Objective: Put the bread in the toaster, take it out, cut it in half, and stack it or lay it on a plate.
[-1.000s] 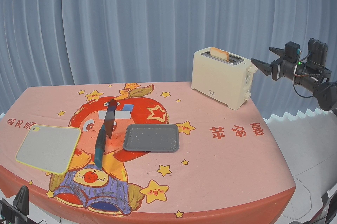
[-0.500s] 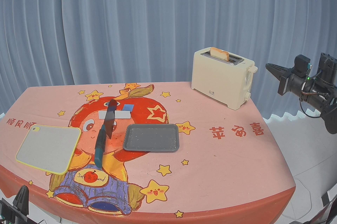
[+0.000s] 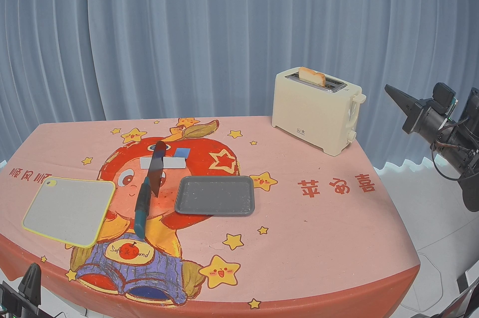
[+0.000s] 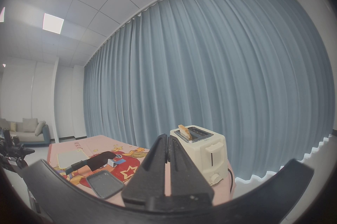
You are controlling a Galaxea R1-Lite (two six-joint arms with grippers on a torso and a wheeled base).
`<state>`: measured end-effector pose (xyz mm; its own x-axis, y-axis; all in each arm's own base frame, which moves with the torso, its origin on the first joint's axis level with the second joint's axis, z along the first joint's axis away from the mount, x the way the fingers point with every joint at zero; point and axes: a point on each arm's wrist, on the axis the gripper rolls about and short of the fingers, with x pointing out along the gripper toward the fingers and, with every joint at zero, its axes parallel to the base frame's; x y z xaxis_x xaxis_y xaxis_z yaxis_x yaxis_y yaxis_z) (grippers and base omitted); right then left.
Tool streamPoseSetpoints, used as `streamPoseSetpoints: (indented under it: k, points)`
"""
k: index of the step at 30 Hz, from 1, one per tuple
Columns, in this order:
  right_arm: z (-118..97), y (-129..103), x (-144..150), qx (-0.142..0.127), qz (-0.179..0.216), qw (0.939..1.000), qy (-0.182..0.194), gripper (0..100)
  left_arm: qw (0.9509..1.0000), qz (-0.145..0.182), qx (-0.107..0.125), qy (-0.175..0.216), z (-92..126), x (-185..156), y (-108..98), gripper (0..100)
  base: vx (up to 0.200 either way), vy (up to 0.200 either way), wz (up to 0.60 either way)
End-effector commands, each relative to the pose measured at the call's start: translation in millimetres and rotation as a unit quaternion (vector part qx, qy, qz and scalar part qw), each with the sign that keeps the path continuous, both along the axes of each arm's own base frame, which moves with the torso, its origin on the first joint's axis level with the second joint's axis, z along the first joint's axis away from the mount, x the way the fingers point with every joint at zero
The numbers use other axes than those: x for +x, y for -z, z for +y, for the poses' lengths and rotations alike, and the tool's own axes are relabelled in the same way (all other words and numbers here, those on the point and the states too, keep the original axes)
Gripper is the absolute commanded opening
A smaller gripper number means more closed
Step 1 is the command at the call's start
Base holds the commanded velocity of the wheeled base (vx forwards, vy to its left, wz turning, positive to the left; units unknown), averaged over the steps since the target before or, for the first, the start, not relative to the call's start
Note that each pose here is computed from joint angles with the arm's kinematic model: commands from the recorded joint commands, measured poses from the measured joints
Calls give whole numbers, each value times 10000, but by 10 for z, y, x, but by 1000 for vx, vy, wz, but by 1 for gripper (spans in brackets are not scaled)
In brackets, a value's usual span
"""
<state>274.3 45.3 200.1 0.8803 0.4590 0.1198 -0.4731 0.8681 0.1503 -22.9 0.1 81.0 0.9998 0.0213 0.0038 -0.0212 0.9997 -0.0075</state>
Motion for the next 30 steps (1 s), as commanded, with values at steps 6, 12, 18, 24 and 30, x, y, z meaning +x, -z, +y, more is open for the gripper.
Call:
streamPoseSetpoints:
  k: [6, 12, 18, 24, 30]
  points:
    - [70, -9, -122, 27, -34, 9999, -159, 0, 10000, 4, -1, -1, 0, 1, 52, 0, 0, 0, 0]
    - [121, 72, -255, -14, 169, 9992, -365, 0, 10000, 11, -1, -1, 0, 1, 53, 0, 0, 0, 0]
    - [161, 322, -245, -258, 519, 9973, -451, 0, 10000, 4, -1, -1, 0, 1, 52, 0, 0, 0, 0]
    - [152, 530, -285, -506, 824, 9935, -606, 0, 10000, 4, -1, 7, 0, 1, 52, 0, 0, 0, 0]
    - [100, 585, -312, -497, 947, 9910, -809, 0, 10000, 11, -1, -1, 0, 1, 53, 0, 0, 0, 0]
